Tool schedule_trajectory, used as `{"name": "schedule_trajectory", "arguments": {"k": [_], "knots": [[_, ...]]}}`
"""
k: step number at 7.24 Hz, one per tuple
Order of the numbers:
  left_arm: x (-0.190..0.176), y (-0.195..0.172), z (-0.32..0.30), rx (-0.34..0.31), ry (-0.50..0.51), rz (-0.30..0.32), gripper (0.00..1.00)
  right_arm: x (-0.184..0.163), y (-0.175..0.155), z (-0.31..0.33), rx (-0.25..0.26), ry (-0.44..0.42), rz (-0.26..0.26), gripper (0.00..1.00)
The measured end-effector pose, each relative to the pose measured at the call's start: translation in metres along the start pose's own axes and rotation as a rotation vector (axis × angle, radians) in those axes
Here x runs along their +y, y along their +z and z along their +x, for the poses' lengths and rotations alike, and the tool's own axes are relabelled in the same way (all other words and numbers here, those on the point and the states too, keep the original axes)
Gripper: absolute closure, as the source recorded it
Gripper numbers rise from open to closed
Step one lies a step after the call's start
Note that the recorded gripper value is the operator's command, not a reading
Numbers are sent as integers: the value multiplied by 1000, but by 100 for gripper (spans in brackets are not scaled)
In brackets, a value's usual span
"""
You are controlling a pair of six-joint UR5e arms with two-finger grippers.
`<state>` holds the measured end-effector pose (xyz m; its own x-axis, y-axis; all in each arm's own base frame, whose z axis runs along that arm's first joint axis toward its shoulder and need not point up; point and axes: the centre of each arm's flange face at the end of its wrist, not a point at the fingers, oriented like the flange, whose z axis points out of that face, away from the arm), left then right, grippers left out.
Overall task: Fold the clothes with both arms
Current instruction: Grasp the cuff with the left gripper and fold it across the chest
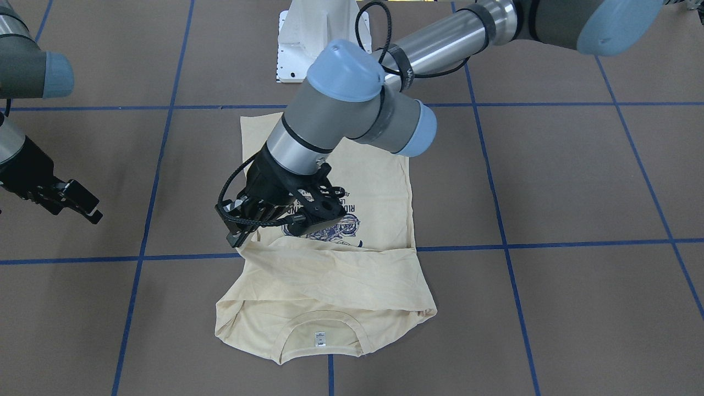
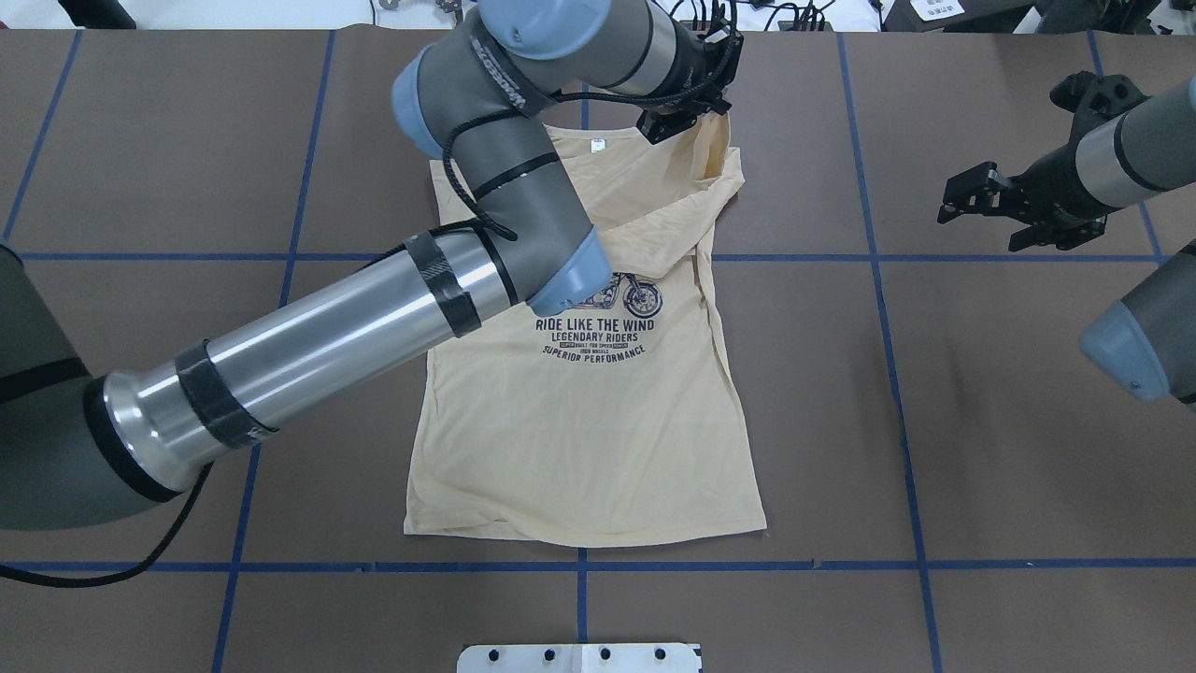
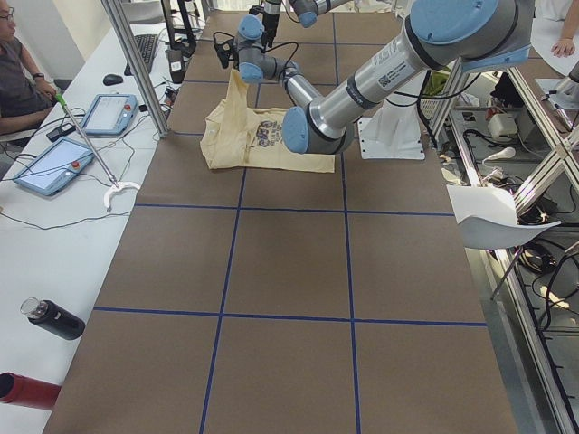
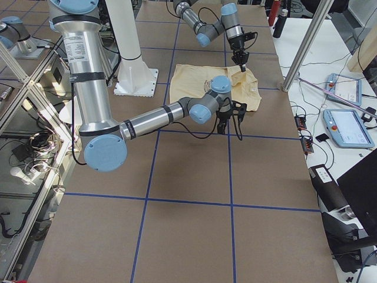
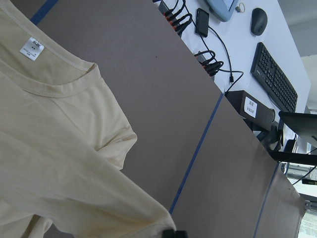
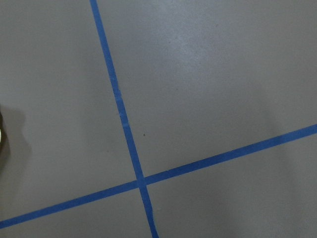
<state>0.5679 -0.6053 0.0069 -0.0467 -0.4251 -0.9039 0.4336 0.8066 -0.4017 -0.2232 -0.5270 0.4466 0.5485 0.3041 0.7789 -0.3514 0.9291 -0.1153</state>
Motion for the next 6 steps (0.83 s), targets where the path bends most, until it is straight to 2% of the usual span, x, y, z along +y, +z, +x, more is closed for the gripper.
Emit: {"name": "schedule_trajectory", "arguments": {"k": [1,2,4,6], "knots": [[3,17,1,3,-5,46,58,1,1,4,2,1,0,1],[2,27,-1,10,-9,76,2,2,2,9,-1,-2,1,0],[-2,33,-1,30,-15,104,1,8,3,22,-16,-9,6,0],[5,19,11,66,-19,90,1,17,1,27,-38,5,8,0]]}}
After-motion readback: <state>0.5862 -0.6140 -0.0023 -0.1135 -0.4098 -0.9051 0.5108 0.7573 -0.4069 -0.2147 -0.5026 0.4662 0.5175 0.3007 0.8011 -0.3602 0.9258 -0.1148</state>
